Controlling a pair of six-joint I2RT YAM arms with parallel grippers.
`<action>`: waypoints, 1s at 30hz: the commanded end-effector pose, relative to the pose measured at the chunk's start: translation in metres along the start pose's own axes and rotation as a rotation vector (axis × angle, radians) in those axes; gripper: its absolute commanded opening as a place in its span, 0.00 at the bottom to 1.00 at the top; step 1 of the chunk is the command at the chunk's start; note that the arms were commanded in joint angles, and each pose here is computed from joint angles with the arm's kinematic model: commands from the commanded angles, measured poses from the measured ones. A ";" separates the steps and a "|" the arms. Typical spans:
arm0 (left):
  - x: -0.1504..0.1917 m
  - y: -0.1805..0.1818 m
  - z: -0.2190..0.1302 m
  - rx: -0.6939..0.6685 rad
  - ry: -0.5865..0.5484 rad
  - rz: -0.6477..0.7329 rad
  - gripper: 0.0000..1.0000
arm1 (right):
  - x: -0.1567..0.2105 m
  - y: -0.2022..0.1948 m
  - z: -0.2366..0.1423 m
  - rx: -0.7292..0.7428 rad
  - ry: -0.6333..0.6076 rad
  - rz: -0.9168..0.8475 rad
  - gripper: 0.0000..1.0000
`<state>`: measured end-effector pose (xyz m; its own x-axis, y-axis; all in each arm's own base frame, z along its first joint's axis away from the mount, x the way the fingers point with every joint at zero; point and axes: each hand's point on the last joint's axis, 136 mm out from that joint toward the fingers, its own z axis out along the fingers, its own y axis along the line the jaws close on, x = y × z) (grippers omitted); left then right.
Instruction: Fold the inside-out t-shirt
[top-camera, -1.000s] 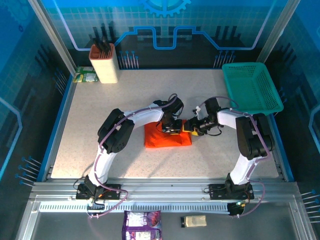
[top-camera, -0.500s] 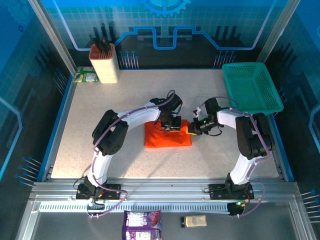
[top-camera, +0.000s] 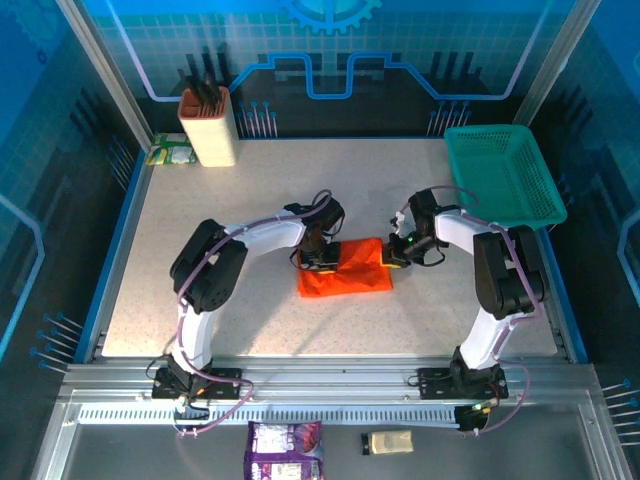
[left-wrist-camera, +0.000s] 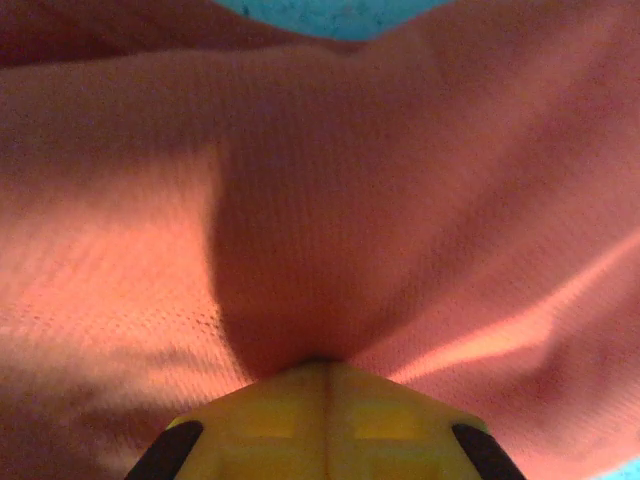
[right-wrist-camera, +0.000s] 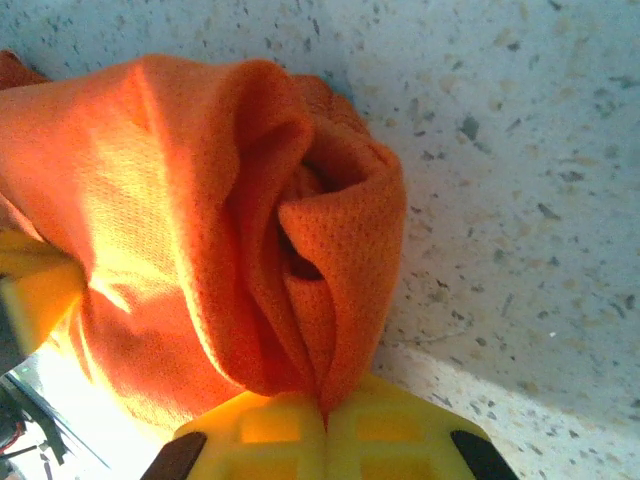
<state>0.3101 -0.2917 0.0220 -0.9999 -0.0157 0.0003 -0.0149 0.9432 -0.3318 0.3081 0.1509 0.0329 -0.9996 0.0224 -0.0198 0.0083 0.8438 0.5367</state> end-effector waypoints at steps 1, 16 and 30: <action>-0.003 0.000 0.013 -0.007 0.011 -0.013 0.06 | -0.001 0.006 -0.012 0.031 -0.005 -0.032 0.00; -0.036 0.016 -0.106 0.080 -0.242 -0.065 0.10 | -0.013 -0.024 -0.157 0.658 -0.046 -0.154 0.00; 0.010 0.057 -0.145 0.090 -0.286 -0.169 0.12 | -0.003 0.052 -0.253 0.908 -0.159 -0.342 0.00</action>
<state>0.3099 -0.2029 0.1436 -0.9453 -0.2367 -0.2242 -0.1147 0.8852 -0.4509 0.3267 0.0526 0.2903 -0.9097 -0.2281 -0.3471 -0.1210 0.9450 -0.3039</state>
